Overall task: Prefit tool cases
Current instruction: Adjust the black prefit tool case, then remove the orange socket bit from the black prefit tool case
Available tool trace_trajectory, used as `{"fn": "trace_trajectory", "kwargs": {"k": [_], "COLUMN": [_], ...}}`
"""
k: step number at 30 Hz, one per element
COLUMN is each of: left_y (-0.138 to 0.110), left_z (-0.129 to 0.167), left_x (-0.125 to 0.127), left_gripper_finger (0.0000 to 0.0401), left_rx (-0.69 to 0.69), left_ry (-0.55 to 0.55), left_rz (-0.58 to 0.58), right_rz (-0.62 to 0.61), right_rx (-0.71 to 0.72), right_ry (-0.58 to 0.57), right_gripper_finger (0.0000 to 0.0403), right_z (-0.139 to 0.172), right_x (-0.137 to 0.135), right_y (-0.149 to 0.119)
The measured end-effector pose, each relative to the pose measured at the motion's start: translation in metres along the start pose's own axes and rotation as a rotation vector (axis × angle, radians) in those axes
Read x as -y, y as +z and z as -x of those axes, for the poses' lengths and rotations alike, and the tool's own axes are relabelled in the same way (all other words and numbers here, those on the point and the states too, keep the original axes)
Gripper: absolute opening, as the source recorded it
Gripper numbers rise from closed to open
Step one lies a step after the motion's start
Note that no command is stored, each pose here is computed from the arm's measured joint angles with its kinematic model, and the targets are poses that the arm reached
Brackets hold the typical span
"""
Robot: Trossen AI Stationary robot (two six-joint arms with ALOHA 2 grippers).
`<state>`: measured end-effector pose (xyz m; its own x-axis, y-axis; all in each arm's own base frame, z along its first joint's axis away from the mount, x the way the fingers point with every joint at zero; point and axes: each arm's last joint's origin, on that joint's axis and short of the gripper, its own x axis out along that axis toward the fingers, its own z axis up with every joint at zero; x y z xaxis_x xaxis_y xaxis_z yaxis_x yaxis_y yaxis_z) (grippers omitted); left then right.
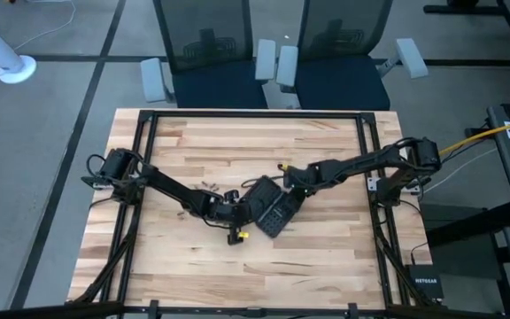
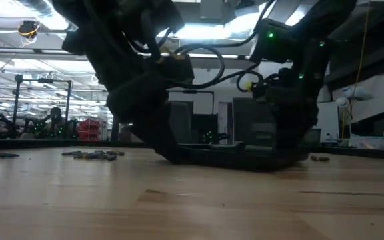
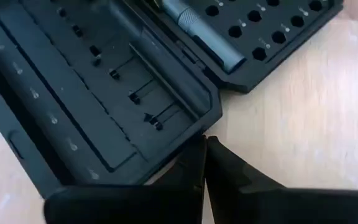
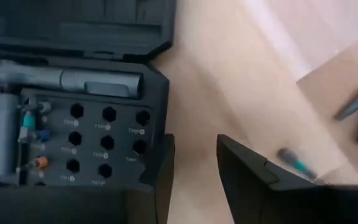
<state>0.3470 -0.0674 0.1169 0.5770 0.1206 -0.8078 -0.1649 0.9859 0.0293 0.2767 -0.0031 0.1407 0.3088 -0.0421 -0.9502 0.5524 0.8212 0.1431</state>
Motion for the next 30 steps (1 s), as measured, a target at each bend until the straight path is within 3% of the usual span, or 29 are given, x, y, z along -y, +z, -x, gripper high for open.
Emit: {"fn": "trace_trajectory", "kwargs": {"k": [6,11,16,21,25,30], "left_y": [0.002,0.002,0.003,-0.003,-0.001,0.015], "left_z": [0.001,0.008,0.02,0.045,0.066,0.072], "left_x": [-0.007,-0.015,-0.02,-0.018,-0.008,0.016], "left_gripper_finger": [0.0,0.0,0.0,0.0,0.0,0.0], "left_rx": [-0.006,-0.018,-0.045,-0.131,-0.055,0.213], "left_ry": [0.014,0.15,0.19,0.178,0.16,0.043], "left_rz": [-0.082,-0.218,-0.264,-0.261,-0.159,-0.089], "right_rz": [-0.005,-0.011,-0.011,0.015,0.011,0.096], "right_rx": [-0.014,-0.027,-0.016,0.084,0.167,0.255], "right_ry": [-0.006,0.028,0.041,0.002,-0.003,0.156], "right_gripper_finger": [0.0121,0.0121,0.0122,0.0122,0.0122,0.0122], "right_z": [0.001,0.005,0.013,0.037,0.051,0.06], "right_x": [-0.015,-0.022,-0.024,-0.023,-0.022,-0.037], "right_y": [-0.013,-0.018,-0.014,-0.007,-0.004,0.003]}}
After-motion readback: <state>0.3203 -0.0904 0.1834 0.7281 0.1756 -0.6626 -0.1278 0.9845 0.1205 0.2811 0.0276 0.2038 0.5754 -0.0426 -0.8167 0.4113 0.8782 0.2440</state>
